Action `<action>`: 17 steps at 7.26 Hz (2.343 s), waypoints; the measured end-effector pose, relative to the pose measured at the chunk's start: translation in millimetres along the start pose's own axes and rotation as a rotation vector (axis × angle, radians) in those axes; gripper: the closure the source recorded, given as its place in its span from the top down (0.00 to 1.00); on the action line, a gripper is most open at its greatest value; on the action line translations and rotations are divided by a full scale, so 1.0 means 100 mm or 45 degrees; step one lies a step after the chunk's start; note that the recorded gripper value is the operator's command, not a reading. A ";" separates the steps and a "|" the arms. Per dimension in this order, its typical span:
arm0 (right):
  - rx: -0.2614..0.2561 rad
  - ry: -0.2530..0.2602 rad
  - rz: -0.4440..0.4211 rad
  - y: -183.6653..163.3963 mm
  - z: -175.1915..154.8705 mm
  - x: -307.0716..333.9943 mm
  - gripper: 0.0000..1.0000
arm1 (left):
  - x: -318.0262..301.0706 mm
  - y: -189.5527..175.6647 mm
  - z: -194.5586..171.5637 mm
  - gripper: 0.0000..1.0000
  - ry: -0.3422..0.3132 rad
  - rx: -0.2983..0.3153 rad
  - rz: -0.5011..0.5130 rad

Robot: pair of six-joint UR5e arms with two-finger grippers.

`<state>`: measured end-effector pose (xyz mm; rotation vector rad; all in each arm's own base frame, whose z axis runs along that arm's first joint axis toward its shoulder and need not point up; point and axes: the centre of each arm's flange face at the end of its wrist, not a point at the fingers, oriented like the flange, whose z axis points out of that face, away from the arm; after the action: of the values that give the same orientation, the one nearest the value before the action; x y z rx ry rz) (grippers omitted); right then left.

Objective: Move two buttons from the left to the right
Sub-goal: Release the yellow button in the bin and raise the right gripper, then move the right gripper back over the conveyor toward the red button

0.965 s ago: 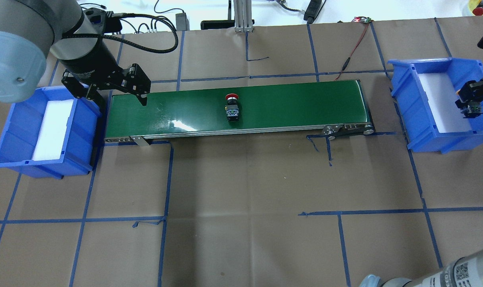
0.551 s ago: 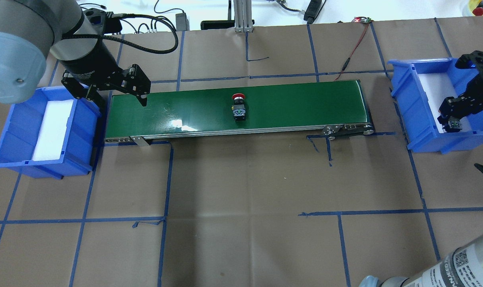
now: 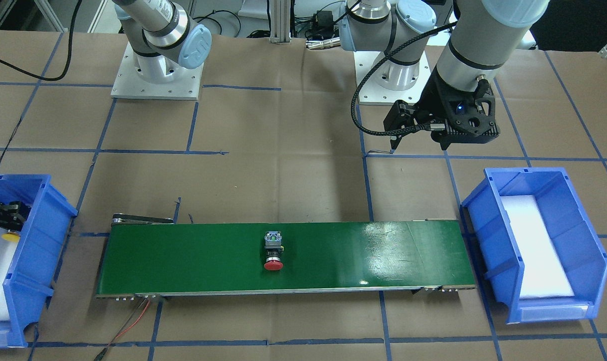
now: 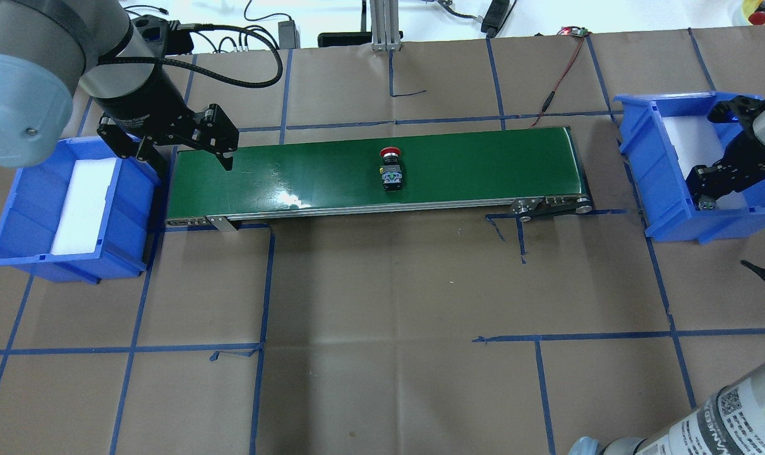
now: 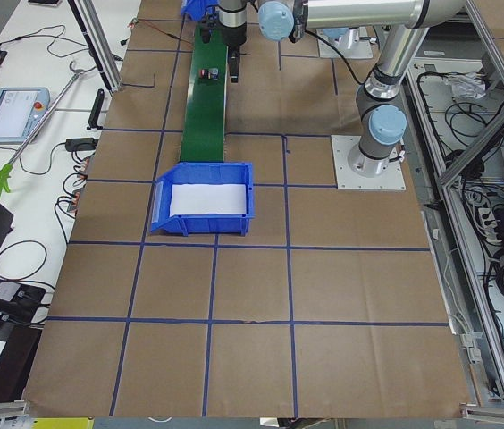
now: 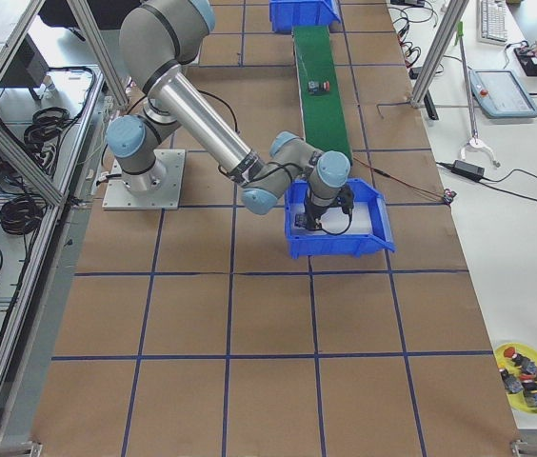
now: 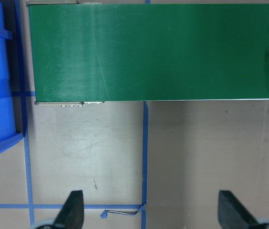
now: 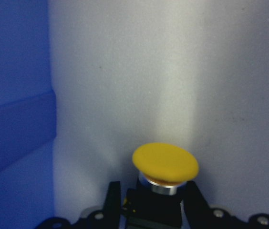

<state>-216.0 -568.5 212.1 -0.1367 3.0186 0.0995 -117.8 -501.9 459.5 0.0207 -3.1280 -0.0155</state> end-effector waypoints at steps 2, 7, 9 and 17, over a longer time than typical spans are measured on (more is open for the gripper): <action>0.032 0.015 -0.013 -0.08 -0.14 -0.03 1.00 | 0.00 0.00 0.01 1.00 0.000 -0.001 -0.001; 0.120 0.104 -0.027 -0.19 -1.03 -0.25 1.00 | 0.00 0.00 0.01 1.00 0.000 -0.002 -0.004; 0.232 0.177 0.054 -0.10 -1.69 -0.37 1.00 | 0.00 0.00 0.01 1.00 0.000 -0.002 -0.004; 0.351 0.259 -0.034 -0.49 -2.44 -3.23 1.00 | 0.00 -0.01 0.02 1.00 0.000 -0.006 -0.008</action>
<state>79.7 -606.5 489.5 -0.1702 3.1900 -0.3523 -117.7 -502.9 457.2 0.0304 -3.1278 -0.0226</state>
